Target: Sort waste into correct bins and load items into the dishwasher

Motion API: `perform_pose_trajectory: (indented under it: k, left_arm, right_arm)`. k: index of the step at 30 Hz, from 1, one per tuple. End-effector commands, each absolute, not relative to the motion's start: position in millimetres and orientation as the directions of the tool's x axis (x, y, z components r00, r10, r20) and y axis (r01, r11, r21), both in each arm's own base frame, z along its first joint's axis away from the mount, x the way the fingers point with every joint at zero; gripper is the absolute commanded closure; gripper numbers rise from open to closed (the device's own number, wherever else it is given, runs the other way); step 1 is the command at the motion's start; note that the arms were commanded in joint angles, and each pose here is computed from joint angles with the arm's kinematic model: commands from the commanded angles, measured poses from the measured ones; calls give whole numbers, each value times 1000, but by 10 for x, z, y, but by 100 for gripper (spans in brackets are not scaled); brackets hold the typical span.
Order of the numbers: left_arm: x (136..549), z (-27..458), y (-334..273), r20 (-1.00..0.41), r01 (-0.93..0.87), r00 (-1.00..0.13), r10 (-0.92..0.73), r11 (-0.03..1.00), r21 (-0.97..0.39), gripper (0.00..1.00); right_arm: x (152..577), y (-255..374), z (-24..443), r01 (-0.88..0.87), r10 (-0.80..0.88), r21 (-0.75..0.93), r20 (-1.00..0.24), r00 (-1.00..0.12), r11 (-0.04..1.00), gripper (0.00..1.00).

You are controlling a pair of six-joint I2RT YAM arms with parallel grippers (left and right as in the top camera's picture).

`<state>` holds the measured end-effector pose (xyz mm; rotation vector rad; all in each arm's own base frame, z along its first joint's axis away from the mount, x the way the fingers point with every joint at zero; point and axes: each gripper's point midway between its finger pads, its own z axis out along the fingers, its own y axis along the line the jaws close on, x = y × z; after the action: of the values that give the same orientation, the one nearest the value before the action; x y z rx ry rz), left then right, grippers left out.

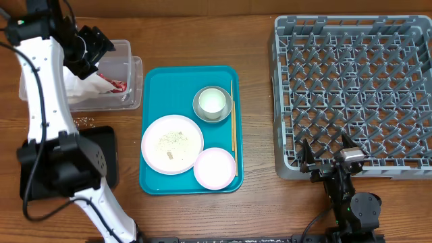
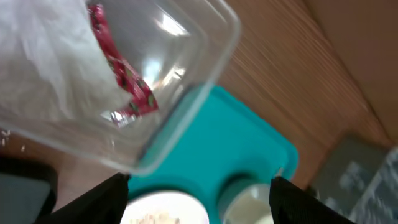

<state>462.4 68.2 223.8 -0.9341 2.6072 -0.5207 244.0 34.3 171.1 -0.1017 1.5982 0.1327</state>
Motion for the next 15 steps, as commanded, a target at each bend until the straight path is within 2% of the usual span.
perform_pose_trajectory:
  k: [1,4,10,12,14,15]
  left_arm:
    - [4337,2924,373,-313,-332,-794,-521,804,-494,26]
    - [4110,3090,223,-333,-285,-818,-469,834,-472,26]
    - [3696,3131,41,-311,-307,-855,-415,888,-342,26]
    - [3571,3106,-56,-281,-298,-878,-388,901,-315,28]
    - [3496,3088,-181,-262,-266,-900,-347,916,-301,35]
    - [3478,3089,-232,-263,-248,-907,-330,921,-300,36]
  right_arm:
    - [2444,320,1697,-136,17,21,-1000,-26,991,0]
    - [2444,320,1697,-135,17,21,-1000,-26,991,0]
    - [2444,320,1697,-136,17,21,-1000,-26,991,0]
    - [2444,320,1697,-136,17,21,-1000,-26,991,0]
    - [2444,320,1697,-136,17,21,-1000,-26,991,0]
    - [2444,320,1697,-136,17,21,-1000,-26,991,0]
